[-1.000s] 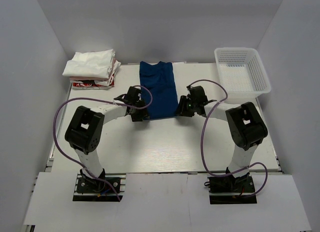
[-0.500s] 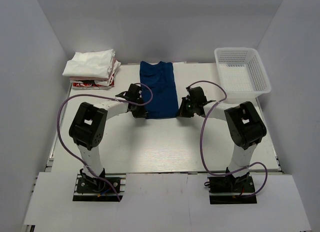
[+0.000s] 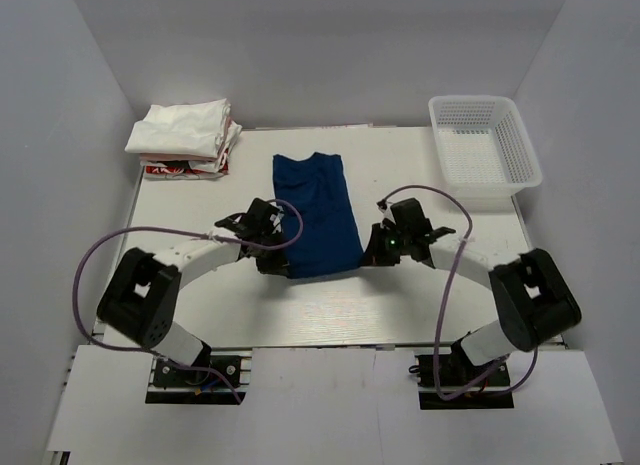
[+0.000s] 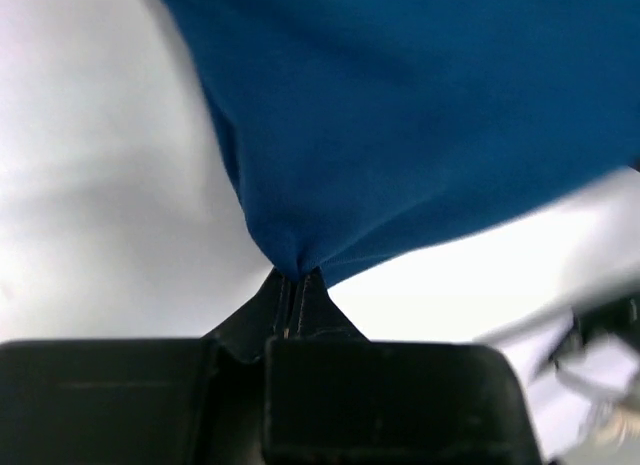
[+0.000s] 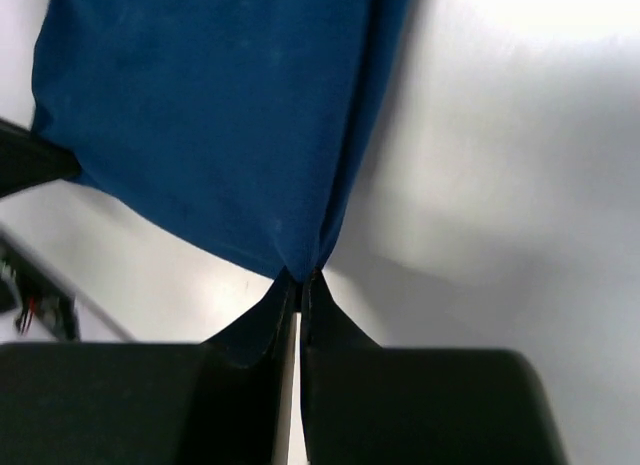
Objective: Fold and stack the t-shirts
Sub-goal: Grab one side of the 2/3 rectangular tshirt with both arms, then fold the long partially folded tshirt into a neat square
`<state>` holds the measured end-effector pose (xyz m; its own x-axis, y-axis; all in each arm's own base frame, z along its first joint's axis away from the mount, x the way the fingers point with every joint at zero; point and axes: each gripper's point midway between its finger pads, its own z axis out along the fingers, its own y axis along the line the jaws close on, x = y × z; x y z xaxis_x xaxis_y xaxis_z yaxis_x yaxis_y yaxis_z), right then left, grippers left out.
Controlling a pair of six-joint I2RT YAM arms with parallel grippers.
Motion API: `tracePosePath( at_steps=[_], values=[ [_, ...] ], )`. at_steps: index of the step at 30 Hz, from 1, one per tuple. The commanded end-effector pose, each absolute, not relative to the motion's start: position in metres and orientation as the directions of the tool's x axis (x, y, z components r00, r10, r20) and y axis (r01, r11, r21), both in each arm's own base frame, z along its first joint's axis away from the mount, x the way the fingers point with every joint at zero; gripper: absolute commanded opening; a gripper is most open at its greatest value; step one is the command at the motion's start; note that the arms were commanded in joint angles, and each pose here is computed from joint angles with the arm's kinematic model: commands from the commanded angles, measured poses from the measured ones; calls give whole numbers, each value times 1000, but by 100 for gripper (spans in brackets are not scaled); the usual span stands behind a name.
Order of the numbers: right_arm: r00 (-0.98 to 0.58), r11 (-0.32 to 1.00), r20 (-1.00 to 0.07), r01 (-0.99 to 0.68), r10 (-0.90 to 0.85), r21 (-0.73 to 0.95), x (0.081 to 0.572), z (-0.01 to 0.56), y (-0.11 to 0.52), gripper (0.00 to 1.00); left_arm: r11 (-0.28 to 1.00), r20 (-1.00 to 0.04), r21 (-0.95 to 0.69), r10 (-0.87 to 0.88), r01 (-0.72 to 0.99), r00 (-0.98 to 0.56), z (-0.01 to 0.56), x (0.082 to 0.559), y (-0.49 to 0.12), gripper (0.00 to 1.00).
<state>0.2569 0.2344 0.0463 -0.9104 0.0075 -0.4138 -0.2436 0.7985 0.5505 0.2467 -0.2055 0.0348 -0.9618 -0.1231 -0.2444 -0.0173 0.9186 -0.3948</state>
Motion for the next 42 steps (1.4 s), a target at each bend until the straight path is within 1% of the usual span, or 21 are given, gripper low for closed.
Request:
tracePosePath(
  at_steps=[1, 3, 4, 9, 11, 13, 15, 16, 18, 19, 20, 22, 23, 25, 27, 31, 35, 38, 39, 40, 42],
  values=[
    [-920, 741, -388, -298, -54, 602, 217, 66, 236, 0, 859, -272, -499, -33, 111, -962, 79, 216, -215, 0],
    [-899, 723, -435, -339, -59, 602, 215, 84, 237, 0, 842, -305, -521, -27, 143, -952, 99, 211, -218, 0],
    [-870, 703, -490, -380, -50, 602, 216, 104, 238, 0, 819, -366, -543, -32, 185, -930, 121, 211, -221, 0],
    [-765, 683, -644, -463, 14, 565, 232, 164, 239, 0, 788, -505, -561, -82, 254, -859, 173, 221, -220, 0],
    [-707, 673, -705, -497, 53, 548, 241, 191, 239, 0, 786, -533, -562, -109, 256, -839, 183, 227, -220, 0],
    [-674, 669, -734, -507, 86, 544, 250, 211, 241, 0, 799, -556, -555, -150, 231, -817, 189, 237, -218, 0],
    [-679, 685, -729, -489, 91, 540, 259, 209, 244, 0, 802, -593, -556, -197, 219, -781, 204, 250, -218, 0],
    [-655, 678, -746, -496, 117, 542, 266, 228, 245, 0, 805, -605, -558, -226, 204, -764, 207, 258, -215, 0],
    [-667, 699, -734, -462, 131, 545, 278, 225, 247, 0, 815, -622, -559, -294, 149, -726, 217, 274, -208, 0],
    [-649, 699, -745, -463, 152, 545, 285, 238, 249, 0, 826, -638, -548, -308, 135, -706, 220, 279, -205, 0],
    [-668, 712, -727, -432, 161, 554, 293, 231, 250, 0, 833, -639, -542, -323, 111, -698, 222, 289, -205, 0],
    [-652, 712, -735, -425, 187, 559, 306, 242, 252, 0, 874, -636, -485, -320, 41, -702, 213, 296, -195, 0],
    [-652, 713, -731, -414, 203, 567, 314, 247, 254, 0, 885, -651, -466, -343, 1, -677, 223, 307, -190, 0],
    [-666, 730, -716, -381, 208, 567, 330, 242, 255, 0, 910, -622, -407, -337, -76, -707, 207, 314, -185, 0],
    [-656, 724, -723, -389, 217, 570, 343, 253, 259, 0, 913, -636, -398, -343, -88, -691, 213, 327, -186, 0],
    [-661, 749, -713, -345, 234, 566, 372, 247, 257, 0, 920, -658, -373, -355, -122, -664, 217, 359, -187, 0],
    [-670, 757, -707, -335, 227, 561, 397, 247, 260, 0, 937, -664, -312, -335, -160, -669, 203, 391, -180, 0],
    [-700, 768, -681, -311, 214, 560, 414, 226, 263, 0, 935, -661, -311, -343, -173, -667, 204, 411, -179, 0],
    [-689, 760, -692, -326, 217, 563, 420, 234, 266, 0, 933, -659, -308, -351, -187, -665, 201, 418, -176, 0],
    [-702, 771, -679, -306, 214, 559, 432, 220, 259, 0, 935, -650, -297, -345, -192, -677, 195, 425, -179, 0],
    [-687, 750, -699, -353, 199, 560, 438, 232, 272, 0, 933, -648, -295, -353, -204, -675, 195, 437, -173, 0]
  ],
)
